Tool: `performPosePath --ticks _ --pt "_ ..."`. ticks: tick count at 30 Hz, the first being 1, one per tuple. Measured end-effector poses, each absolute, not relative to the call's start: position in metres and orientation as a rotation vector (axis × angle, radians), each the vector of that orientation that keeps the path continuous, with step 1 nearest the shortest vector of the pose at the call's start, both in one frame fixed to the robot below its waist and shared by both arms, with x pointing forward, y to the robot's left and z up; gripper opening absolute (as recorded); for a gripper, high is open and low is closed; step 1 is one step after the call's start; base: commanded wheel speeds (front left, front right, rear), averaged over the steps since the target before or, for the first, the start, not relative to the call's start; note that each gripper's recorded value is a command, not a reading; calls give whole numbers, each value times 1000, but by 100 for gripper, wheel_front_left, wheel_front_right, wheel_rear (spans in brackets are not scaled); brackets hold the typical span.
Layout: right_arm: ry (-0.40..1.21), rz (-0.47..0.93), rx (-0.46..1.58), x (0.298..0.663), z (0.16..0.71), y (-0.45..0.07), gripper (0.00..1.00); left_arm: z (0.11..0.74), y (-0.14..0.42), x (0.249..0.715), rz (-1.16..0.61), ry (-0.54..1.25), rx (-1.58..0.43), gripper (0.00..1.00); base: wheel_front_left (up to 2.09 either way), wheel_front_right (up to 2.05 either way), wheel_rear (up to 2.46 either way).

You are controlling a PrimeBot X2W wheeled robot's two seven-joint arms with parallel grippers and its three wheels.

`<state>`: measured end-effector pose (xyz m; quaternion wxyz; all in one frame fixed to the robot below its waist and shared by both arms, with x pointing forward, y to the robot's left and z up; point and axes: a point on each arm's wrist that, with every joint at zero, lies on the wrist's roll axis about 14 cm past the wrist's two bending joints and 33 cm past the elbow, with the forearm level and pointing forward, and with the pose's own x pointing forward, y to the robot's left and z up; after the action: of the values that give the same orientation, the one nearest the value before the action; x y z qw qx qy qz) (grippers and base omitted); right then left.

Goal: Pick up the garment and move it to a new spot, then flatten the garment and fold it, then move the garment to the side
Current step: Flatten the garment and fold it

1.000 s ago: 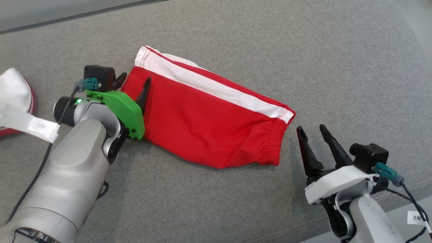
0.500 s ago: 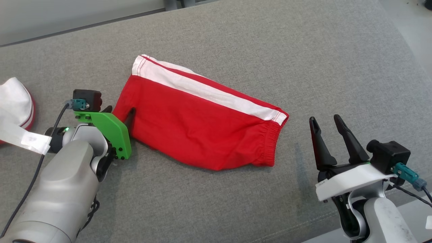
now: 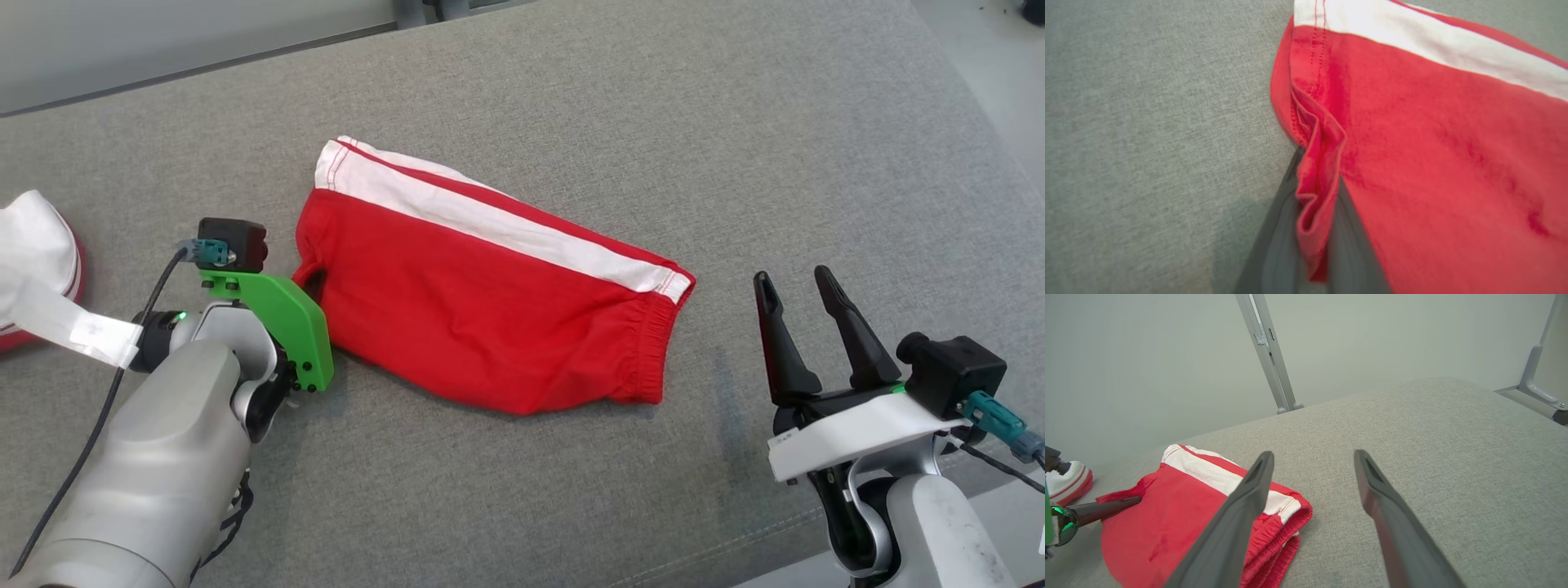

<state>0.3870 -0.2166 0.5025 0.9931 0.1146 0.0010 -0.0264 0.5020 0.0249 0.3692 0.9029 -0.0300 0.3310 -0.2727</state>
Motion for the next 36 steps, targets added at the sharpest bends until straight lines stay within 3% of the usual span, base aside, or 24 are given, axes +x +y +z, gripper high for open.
performPosePath --ticks 18,36 --pt "-32 32 212 397 520 -197 100 397 65 479 -390 503 -276 0 0 0 0" --pt "-16 155 176 402 538 -163 100 407 97 384 -179 413 -471 0 0 0 0"
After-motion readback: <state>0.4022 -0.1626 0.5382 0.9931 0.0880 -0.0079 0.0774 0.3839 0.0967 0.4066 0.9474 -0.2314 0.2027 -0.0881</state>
